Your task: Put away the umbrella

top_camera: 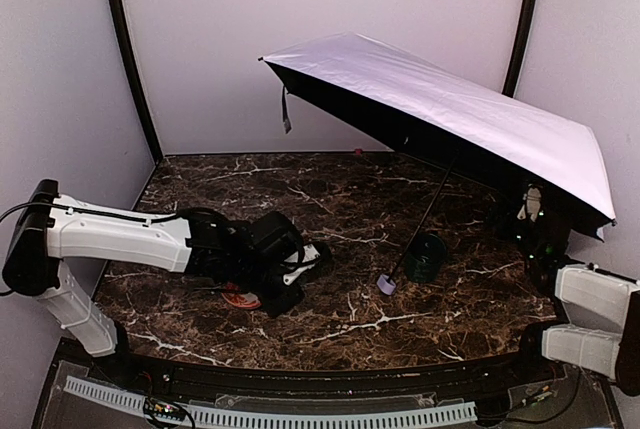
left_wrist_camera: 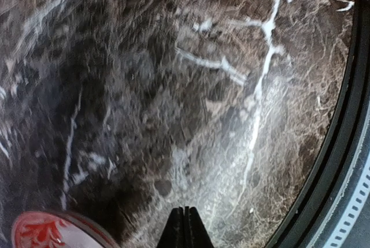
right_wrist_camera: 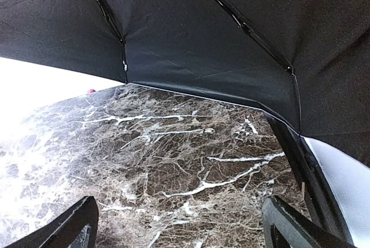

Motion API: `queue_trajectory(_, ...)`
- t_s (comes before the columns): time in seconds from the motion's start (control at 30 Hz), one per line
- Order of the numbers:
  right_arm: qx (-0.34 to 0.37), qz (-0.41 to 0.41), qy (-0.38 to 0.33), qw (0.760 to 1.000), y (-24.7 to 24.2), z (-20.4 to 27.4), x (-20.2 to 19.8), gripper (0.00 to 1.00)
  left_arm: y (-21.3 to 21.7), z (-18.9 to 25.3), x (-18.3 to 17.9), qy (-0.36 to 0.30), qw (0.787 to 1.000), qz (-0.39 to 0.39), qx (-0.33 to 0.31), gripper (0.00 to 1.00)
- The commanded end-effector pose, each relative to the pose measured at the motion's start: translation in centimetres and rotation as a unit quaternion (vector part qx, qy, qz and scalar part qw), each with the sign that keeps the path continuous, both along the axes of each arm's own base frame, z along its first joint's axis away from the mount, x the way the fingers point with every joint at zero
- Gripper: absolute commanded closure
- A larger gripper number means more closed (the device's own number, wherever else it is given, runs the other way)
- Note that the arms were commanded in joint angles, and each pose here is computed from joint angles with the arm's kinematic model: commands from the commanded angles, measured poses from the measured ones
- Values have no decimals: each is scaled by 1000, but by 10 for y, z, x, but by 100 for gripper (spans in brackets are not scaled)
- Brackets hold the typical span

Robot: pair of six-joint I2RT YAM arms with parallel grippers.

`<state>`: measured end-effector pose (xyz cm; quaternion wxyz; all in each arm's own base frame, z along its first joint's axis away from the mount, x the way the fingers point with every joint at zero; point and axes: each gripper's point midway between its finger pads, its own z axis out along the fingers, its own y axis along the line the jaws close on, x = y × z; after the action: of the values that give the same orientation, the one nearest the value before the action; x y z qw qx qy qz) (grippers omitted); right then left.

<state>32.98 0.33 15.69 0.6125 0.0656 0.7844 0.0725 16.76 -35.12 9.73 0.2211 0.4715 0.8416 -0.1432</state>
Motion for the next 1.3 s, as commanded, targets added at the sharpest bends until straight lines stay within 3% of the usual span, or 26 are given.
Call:
queue_trajectory(0.0, 6, 6, -26, 1000, 3, 16, 2, 1, 48, -38, -34, 105, 987, 61, 104, 100)
queue_trajectory(0.27, 6, 8, -24, 1000, 4, 16, 3, 1, 71, -63, -54, 127, 975, 67, 169, 100)
queue_trajectory(0.6, 6, 12, -22, 1000, 5, 15, 4, 1, 113, -90, -43, 102, 955, 108, 257, 100)
queue_trajectory(0.97, 4, 12, -25, 1000, 5, 16, 5, 1, 154, -102, 1, 96, 940, 195, 265, 100)
queue_trajectory(1.27, 5, 16, -35, 999, 6, 20, 4, 1, 181, -111, 58, 82, 930, 276, 227, 100)
